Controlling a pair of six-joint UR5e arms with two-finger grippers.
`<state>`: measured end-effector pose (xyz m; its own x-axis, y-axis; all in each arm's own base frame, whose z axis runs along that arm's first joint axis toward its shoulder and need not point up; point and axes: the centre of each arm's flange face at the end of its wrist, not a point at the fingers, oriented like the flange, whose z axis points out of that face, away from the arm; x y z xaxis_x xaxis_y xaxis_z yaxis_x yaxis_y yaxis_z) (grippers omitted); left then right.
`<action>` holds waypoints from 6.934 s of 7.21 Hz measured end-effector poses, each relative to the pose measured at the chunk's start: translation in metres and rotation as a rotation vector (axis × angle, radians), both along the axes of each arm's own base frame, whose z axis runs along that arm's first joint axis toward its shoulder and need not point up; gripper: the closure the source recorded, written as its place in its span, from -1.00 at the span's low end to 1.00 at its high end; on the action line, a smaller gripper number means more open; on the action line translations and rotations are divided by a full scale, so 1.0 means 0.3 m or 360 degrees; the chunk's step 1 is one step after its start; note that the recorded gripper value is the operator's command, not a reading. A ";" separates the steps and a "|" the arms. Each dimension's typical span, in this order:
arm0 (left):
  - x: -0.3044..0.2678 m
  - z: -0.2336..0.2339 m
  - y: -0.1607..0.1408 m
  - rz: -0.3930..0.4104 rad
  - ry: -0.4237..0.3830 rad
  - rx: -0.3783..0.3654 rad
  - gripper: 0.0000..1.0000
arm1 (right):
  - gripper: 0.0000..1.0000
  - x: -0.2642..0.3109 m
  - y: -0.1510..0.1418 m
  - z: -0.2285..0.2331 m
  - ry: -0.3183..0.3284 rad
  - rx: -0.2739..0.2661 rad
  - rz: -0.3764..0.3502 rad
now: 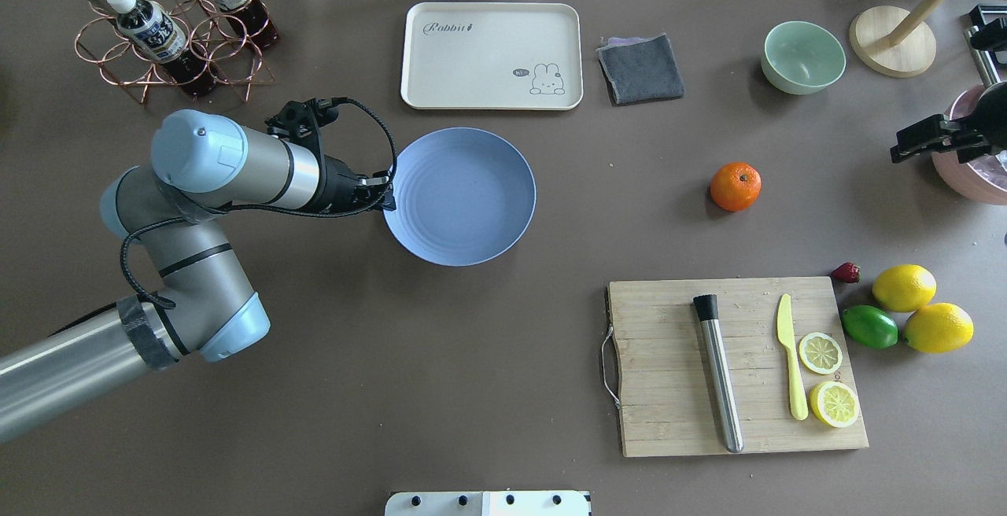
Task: Pick orange to plate
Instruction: 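Push the blue plate with the left gripper toward the table center, then withdraw the left arm while moving the right gripper above the orange, then lower the right gripper and grasp the orange, then carry the orange with the right gripper over the blue plate, then lower the orange onto the plate and open the right gripper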
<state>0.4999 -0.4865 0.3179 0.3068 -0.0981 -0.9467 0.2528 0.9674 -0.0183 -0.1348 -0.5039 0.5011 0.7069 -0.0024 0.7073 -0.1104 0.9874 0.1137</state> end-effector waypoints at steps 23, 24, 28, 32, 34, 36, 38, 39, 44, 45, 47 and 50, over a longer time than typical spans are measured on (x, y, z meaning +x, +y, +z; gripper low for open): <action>-1.839 1.073 0.002 0.0568 -0.0539 0.0169 -0.96 | -1.00 -0.731 -0.185 -0.226 0.0078 -0.0032 -0.0188; -1.839 1.074 0.002 0.0568 -0.0536 0.0169 -0.96 | -1.00 -0.763 -0.179 -0.185 0.0082 -0.0023 -0.0198; -1.837 1.075 0.003 0.0569 -0.0532 0.0169 -0.96 | 0.05 -0.812 -0.155 -0.136 0.0095 -0.0030 -0.0228; -1.837 1.076 0.003 0.0569 -0.0531 0.0169 -0.96 | 1.00 -0.897 -0.139 -0.290 0.0016 -0.0039 -0.0192; -1.837 1.078 0.005 0.0570 -0.0529 0.0166 -0.96 | 1.00 -1.118 -0.114 -0.613 -0.0037 -0.0158 -0.0057; -1.837 1.080 0.007 0.0570 -0.0530 0.0165 -0.96 | 1.00 -1.367 -0.058 -0.905 -0.0033 -0.0273 0.0079; -1.837 1.083 0.010 0.0570 -0.0528 0.0162 -0.96 | 1.00 -1.571 -0.002 -1.065 -0.0018 -0.0319 0.0176; -1.837 1.088 0.017 0.0571 -0.0528 0.0156 -0.96 | 1.00 -1.637 0.028 -1.099 -0.0003 -0.0318 0.0198; -1.838 1.099 0.029 0.0572 -0.0525 0.0145 -0.96 | -1.00 -1.704 0.055 -1.090 0.0045 -0.0283 0.0194; -1.838 1.100 0.029 0.0573 -0.0525 0.0144 -0.96 | -1.00 -1.689 0.037 -1.099 0.0042 -0.0258 0.0178; -1.838 1.104 0.032 0.0574 -0.0526 0.0141 -0.96 | -1.00 -1.610 -0.033 -1.140 -0.0004 -0.0239 0.0137; -1.863 1.113 0.038 0.0570 -0.0546 0.0137 -0.96 | -1.00 -1.298 -0.248 -1.062 -0.0080 -0.0210 -0.0012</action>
